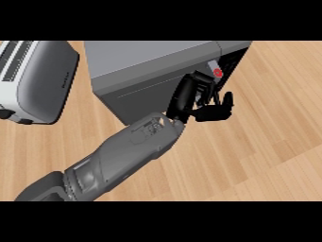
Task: Pick up the milk, place it into the microwave and close the microwave
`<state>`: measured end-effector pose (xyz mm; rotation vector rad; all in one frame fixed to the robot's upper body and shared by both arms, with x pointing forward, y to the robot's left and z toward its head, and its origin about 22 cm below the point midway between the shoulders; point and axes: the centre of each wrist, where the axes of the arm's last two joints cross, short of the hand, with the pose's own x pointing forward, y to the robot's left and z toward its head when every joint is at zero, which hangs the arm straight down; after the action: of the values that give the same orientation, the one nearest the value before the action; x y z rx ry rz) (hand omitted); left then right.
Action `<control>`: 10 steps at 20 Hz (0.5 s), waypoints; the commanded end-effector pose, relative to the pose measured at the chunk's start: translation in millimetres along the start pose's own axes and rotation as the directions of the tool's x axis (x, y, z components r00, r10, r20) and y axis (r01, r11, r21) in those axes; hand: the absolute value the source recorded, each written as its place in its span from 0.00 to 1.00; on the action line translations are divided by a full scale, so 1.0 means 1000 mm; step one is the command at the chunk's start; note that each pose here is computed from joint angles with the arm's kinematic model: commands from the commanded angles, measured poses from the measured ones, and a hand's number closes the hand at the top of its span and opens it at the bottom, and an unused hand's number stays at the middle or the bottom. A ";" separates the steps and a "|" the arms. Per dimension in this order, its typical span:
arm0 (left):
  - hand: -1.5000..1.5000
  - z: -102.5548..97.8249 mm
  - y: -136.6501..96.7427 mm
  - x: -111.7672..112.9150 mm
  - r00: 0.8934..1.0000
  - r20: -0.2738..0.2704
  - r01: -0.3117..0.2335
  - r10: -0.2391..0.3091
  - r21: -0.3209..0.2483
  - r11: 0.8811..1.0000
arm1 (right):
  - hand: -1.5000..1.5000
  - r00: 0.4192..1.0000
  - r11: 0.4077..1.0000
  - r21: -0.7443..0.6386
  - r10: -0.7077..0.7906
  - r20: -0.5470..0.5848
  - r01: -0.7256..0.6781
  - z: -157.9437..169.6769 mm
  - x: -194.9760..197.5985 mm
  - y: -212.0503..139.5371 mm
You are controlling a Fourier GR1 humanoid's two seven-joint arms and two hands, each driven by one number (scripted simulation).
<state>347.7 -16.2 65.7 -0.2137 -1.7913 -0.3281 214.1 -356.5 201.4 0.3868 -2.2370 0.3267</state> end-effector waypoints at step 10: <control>0.00 -0.012 0.080 -0.033 0.990 -0.127 0.091 -0.066 0.206 0.974 | 0.00 1.000 0.999 -0.047 0.022 -0.004 -0.022 0.007 0.016 -0.004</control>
<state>345.8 -19.5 63.2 -0.3115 -1.7790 -0.4264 204.5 -363.7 209.6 0.3440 -2.2502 0.2977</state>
